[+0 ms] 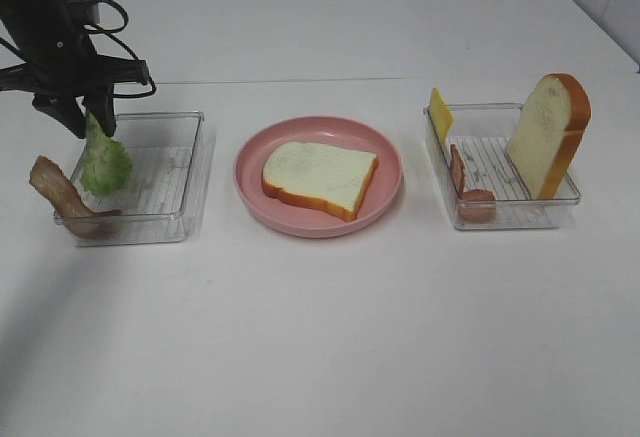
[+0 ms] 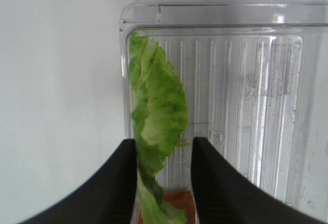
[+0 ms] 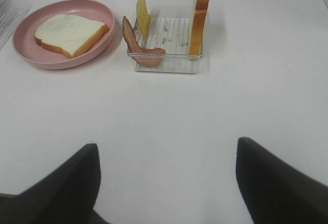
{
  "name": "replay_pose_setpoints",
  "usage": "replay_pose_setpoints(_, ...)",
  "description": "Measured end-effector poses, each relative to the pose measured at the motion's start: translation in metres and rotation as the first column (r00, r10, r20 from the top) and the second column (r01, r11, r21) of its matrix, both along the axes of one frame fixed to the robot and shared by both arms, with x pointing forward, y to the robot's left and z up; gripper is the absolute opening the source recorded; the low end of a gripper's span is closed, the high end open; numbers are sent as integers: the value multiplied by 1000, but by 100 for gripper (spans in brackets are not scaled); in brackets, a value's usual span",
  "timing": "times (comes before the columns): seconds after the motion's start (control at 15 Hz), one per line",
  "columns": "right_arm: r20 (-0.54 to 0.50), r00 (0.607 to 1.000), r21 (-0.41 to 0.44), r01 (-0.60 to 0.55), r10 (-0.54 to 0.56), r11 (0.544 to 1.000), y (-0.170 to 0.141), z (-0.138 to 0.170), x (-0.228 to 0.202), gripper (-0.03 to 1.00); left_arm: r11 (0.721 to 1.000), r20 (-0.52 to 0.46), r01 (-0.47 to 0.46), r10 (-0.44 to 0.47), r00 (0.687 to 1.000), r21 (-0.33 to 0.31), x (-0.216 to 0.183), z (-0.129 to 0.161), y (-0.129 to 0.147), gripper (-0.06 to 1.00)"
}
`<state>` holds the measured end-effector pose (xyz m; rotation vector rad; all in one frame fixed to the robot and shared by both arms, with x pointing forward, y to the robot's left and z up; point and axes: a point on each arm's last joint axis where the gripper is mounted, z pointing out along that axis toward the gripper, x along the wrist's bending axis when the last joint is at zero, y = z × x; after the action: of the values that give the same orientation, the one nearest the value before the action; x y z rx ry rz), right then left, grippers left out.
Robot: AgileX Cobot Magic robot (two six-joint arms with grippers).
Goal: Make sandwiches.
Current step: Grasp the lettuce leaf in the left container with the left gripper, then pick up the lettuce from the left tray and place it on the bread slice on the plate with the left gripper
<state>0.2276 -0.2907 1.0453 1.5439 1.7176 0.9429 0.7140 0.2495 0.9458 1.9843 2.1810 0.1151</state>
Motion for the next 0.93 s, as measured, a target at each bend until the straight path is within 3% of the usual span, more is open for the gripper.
replay_pose_setpoints(0.07,0,1000,0,0,0,1000,0,0,0,71,1000,-1,1,-1,1000,0,0,0,0,16)
replay_pose_setpoints(0.2,0,1000,0,0,0,1000,0,0,0,71,1000,-8,3,-3,1000,1,0,-3,0,1)
replay_pose_setpoints(0.53,0,1000,0,0,0,1000,0,0,0,71,1000,6,18,-18,1000,-11,2,7,-1,0)
replay_pose_setpoints(0.67,0,1000,0,0,0,1000,0,0,0,71,989,113,50,-34,993,-141,8,53,-13,0)
replay_pose_setpoints(0.73,0,1000,0,0,0,1000,0,0,0,71,983,136,63,-40,990,-172,9,62,-16,0)
replay_pose_setpoints(0.87,0,1000,0,0,0,1000,0,0,0,71,942,188,114,-56,981,-314,9,78,-30,0)
replay_pose_setpoints(0.93,0,1000,0,0,0,1000,0,0,0,71,908,209,145,-65,976,-394,9,82,-38,0)
